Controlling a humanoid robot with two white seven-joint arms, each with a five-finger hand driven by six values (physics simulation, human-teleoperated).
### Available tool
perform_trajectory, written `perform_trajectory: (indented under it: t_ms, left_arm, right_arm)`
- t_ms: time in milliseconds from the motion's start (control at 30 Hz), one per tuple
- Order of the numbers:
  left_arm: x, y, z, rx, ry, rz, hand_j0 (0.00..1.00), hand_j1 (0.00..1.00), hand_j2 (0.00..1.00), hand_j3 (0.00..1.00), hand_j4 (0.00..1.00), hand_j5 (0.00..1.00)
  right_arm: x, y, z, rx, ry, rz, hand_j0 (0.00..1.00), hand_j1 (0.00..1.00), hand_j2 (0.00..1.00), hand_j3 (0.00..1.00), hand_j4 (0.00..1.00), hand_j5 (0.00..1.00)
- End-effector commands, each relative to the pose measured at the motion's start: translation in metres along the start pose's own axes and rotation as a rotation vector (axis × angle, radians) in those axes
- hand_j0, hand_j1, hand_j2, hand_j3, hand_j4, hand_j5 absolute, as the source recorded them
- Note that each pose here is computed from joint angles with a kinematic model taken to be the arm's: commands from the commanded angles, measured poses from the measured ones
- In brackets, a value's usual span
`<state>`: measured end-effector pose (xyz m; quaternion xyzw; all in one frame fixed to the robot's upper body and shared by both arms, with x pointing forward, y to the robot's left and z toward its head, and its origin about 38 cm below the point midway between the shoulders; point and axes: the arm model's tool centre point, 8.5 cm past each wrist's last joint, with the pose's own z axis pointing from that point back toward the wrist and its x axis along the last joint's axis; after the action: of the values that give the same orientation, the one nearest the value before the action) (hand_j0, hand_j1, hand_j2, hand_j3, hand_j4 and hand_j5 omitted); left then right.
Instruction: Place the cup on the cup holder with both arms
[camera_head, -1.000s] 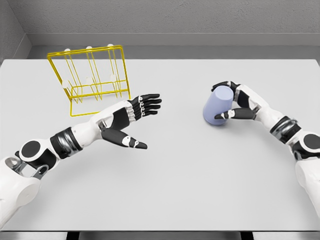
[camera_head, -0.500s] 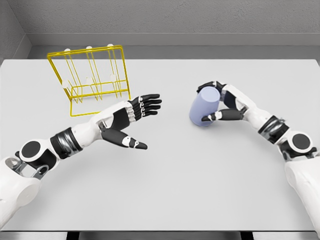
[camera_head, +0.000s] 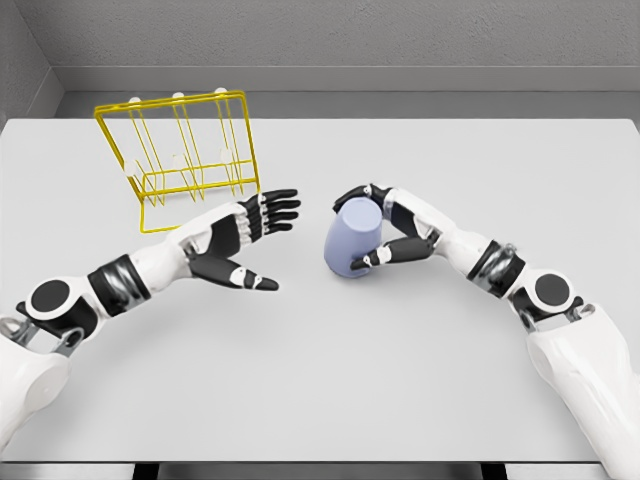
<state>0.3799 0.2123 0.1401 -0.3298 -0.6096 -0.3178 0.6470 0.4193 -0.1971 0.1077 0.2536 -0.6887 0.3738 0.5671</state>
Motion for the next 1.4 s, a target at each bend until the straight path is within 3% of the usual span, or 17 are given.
perform_trajectory:
  t_ms: [0,167,367,533,600,633,700,733,833,1000,1100,1167,1367]
  left_arm:
    - [0.002,0.003,0.002,0.007,-0.003,0.003,1.0,1.0,1.0,1.0,1.0,1.0]
    - [-0.006,0.0,0.006,0.01,0.01,0.017,1.0,1.0,1.0,1.0,1.0,1.0]
    - [0.004,0.037,0.059,0.179,-0.023,-0.001,1.0,1.0,1.0,1.0,1.0,1.0]
    - [-0.012,0.025,0.06,0.159,0.004,0.027,1.0,1.0,1.0,1.0,1.0,1.0]
    - [-0.007,0.025,0.06,0.163,-0.038,0.004,1.0,1.0,1.0,1.0,1.0,1.0]
    - [-0.007,0.025,0.06,0.165,-0.041,0.003,1.0,1.0,1.0,1.0,1.0,1.0]
    - [-0.014,0.016,0.053,0.139,-0.021,-0.01,1.0,1.0,1.0,1.0,1.0,1.0]
    - [-0.015,0.013,0.05,0.133,-0.035,-0.058,1.0,1.0,1.0,1.0,1.0,1.0]
    - [-0.012,0.011,0.049,0.13,-0.068,-0.078,1.0,1.0,1.0,1.0,1.0,1.0]
    - [-0.016,0.01,0.049,0.116,-0.036,-0.095,1.0,1.0,1.0,1.0,1.0,1.0]
    - [-0.023,-0.004,0.031,0.097,-0.082,-0.096,1.0,1.0,1.0,1.0,1.0,1.0]
    - [-0.041,-0.003,0.019,0.127,-0.062,-0.084,1.0,1.0,1.0,1.0,1.0,1.0]
    - [-0.047,0.002,0.001,0.139,-0.067,-0.057,1.0,1.0,1.0,1.0,1.0,1.0]
  right_arm:
    - [-0.002,0.013,-0.009,0.03,-0.009,-0.018,0.59,0.59,0.59,0.59,0.59,0.59]
    - [-0.005,0.027,-0.016,0.064,-0.008,-0.03,0.59,0.59,0.59,0.59,0.59,0.59]
    - [-0.007,0.033,-0.022,0.067,-0.015,-0.046,0.59,0.59,0.59,0.59,0.59,0.59]
    - [-0.009,0.031,-0.019,0.065,-0.007,-0.042,0.63,0.63,0.63,0.63,0.63,0.63]
    - [-0.009,0.03,-0.017,0.064,-0.004,-0.042,0.66,0.66,0.66,0.66,0.66,0.66]
    - [-0.009,0.029,-0.017,0.062,-0.004,-0.04,0.72,0.72,0.72,0.72,0.72,0.72]
    - [-0.008,0.029,-0.017,0.062,-0.005,-0.039,0.97,0.97,0.97,0.97,0.97,0.97]
    - [-0.008,0.029,-0.017,0.062,-0.005,-0.039,1.0,1.0,1.0,1.0,1.0,1.0]
    - [-0.008,0.029,-0.017,0.063,-0.005,-0.037,1.0,1.0,1.0,1.0,1.0,1.0]
    - [-0.005,0.023,-0.017,0.056,-0.009,-0.026,1.0,1.0,1.0,1.0,1.0,1.0]
    - [-0.002,0.008,-0.009,0.033,0.002,-0.005,1.0,1.0,1.0,1.0,1.0,1.0]
    - [0.003,-0.009,0.001,0.026,0.025,0.035,1.0,1.0,1.0,1.0,1.0,1.0]
    - [0.011,-0.043,0.032,0.006,0.098,0.119,1.0,1.0,1.0,1.0,1.0,1.0]
